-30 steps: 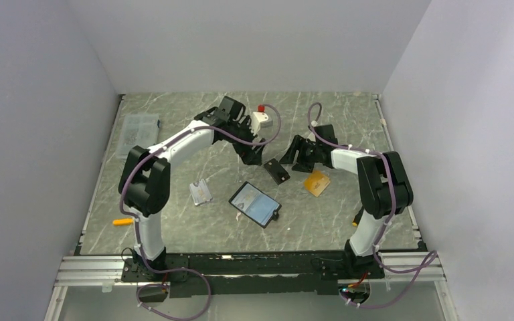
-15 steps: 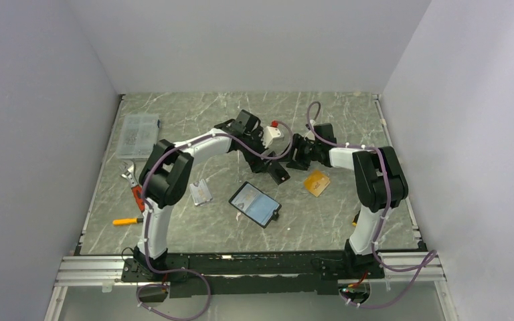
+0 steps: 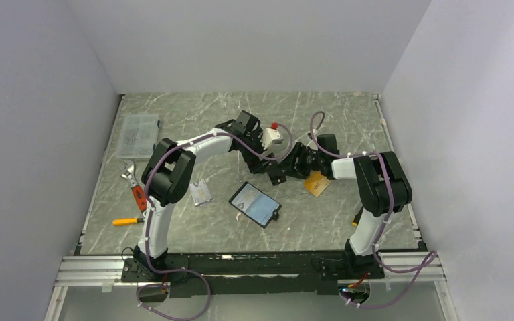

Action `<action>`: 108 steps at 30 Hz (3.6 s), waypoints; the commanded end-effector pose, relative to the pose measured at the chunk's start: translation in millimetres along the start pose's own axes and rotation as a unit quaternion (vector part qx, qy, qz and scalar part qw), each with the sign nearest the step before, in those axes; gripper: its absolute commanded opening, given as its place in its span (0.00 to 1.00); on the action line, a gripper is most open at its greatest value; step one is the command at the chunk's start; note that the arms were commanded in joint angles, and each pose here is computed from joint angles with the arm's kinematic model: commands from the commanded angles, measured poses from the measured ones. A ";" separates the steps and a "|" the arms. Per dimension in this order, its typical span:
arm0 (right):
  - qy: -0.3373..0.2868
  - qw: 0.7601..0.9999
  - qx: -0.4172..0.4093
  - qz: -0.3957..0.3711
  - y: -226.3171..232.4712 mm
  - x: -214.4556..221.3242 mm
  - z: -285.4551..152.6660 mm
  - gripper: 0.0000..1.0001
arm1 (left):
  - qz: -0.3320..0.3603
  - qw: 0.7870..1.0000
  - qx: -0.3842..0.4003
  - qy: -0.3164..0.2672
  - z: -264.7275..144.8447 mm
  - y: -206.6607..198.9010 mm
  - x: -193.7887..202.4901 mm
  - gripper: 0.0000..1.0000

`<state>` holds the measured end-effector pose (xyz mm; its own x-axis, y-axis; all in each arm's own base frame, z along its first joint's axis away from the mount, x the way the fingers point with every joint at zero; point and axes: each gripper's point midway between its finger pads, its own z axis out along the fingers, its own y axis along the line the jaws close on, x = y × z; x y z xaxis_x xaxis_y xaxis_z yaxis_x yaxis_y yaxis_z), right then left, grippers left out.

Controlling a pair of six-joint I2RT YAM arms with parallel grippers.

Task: Put the credit cards into the card holder
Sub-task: Move the credit card to the center of the board, then pick up the credit card from the center of the board.

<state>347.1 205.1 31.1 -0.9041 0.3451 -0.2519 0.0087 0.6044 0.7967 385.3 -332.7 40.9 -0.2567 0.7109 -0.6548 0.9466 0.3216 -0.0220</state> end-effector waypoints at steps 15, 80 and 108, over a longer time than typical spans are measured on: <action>0.021 0.998 0.064 0.015 -28.7 13.3 8.7 0.56 | 0.012 1.000 -0.001 -0.008 5.4 2.9 -6.8 0.97; 0.043 0.996 0.057 0.059 -61.8 32.4 8.6 0.50 | 0.020 1.000 0.004 0.021 25.9 -1.0 -6.3 0.96; 0.034 0.995 0.057 0.077 -70.1 29.5 2.5 0.52 | -0.016 0.997 0.053 -0.046 -18.3 -2.1 -35.4 0.99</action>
<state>347.0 201.4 27.0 -0.9184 0.3514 -0.1818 0.0178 0.4958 0.8683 390.8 -347.7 47.2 -0.3090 0.6710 -0.6740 0.9447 0.2984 -0.1360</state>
